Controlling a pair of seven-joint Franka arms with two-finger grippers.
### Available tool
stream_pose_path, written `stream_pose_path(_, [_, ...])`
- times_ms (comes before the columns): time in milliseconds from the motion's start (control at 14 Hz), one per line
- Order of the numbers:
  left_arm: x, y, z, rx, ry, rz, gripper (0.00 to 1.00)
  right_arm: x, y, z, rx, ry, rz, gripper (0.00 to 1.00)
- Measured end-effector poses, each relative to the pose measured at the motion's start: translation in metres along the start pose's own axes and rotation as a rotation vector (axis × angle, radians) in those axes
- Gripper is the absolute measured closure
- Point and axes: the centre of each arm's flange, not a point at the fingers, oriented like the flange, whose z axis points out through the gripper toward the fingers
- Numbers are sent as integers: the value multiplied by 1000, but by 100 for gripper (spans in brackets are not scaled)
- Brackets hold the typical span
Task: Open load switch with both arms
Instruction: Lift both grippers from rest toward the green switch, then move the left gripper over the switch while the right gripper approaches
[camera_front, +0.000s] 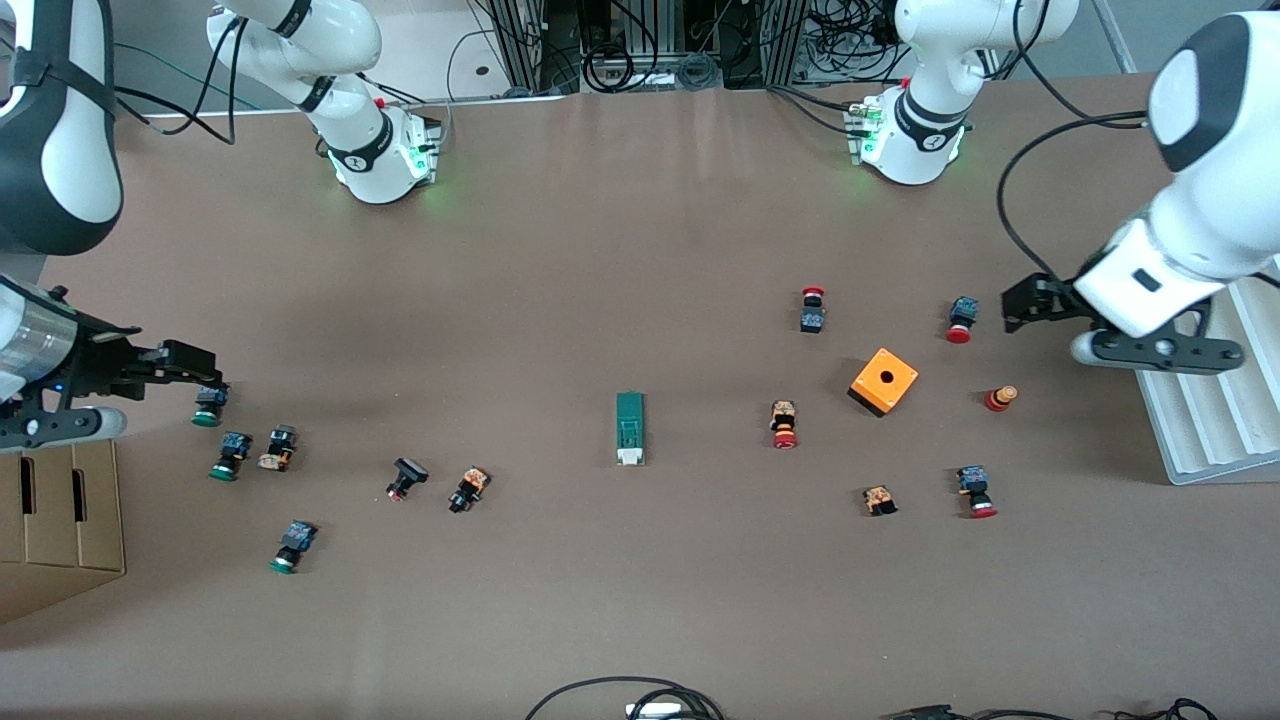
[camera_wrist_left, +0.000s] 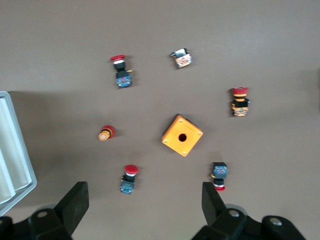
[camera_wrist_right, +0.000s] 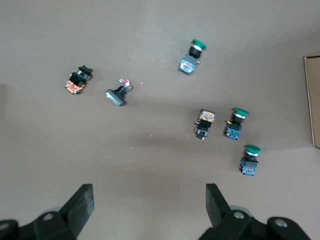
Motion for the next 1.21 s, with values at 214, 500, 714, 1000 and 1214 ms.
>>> stream_pose_path(214, [-3,48,-1,-1,5,-75,0,3,-10,4,-11,-7,-21,0])
stream_pose_path(500, [-13,140,-2,-16,52,-127,0,19,-25,15,-47,30,-102,1])
stream_pose_path(714, [-17,200,7,-51,96,-176,0,34,-52,26,-53,72,-147,2])
stream_pose_path(1000, [-14,254,32,-49,153,-232,0,54,-92,41,-56,147,-215,2])
stream_pose_path(1214, [-24,308,55,-22,219,-279,0,63,-130,56,-55,172,-277,0])
